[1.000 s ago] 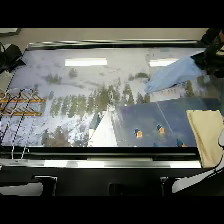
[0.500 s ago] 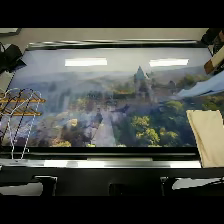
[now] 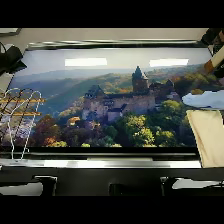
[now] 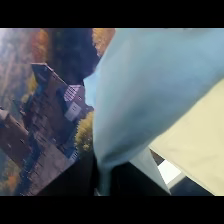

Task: Fold the clothes and pants, and hang the long-sleeved shirts on hangers.

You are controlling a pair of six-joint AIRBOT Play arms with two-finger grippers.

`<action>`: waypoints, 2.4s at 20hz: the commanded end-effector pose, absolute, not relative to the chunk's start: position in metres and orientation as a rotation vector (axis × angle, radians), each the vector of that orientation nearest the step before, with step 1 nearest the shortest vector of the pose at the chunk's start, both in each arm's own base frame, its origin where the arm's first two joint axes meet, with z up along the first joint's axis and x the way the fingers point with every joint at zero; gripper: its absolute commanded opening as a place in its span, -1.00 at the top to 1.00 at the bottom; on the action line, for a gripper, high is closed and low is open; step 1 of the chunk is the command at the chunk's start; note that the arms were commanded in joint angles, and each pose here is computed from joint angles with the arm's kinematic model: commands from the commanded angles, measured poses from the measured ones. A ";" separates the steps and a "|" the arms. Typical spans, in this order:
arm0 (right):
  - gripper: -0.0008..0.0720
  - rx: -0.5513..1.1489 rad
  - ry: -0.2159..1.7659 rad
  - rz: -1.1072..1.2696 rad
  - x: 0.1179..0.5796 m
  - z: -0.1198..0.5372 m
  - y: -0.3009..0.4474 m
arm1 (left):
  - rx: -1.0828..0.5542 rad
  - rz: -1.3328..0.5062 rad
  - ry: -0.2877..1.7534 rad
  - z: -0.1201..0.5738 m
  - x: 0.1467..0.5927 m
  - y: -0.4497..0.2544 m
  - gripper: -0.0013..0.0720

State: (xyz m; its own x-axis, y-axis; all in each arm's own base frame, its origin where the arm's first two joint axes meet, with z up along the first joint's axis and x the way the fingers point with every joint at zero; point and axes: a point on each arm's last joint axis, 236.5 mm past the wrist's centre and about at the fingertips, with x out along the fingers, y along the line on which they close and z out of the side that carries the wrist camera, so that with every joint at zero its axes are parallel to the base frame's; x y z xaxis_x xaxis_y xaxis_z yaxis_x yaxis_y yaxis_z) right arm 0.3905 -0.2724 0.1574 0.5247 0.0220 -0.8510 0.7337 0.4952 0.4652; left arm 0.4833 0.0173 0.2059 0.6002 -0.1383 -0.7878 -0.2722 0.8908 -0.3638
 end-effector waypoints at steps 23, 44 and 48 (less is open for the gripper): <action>0.88 0.729 1.738 -0.993 0.177 0.005 -0.265 | -0.448 0.021 0.964 0.204 0.481 -0.016 0.93; -0.16 0.695 1.913 -1.052 0.139 0.003 -0.253 | -0.449 0.020 0.964 0.204 0.481 -0.016 0.93; -0.57 0.564 1.848 -1.212 0.123 0.022 -0.282 | -0.448 0.021 0.964 0.204 0.481 -0.016 0.93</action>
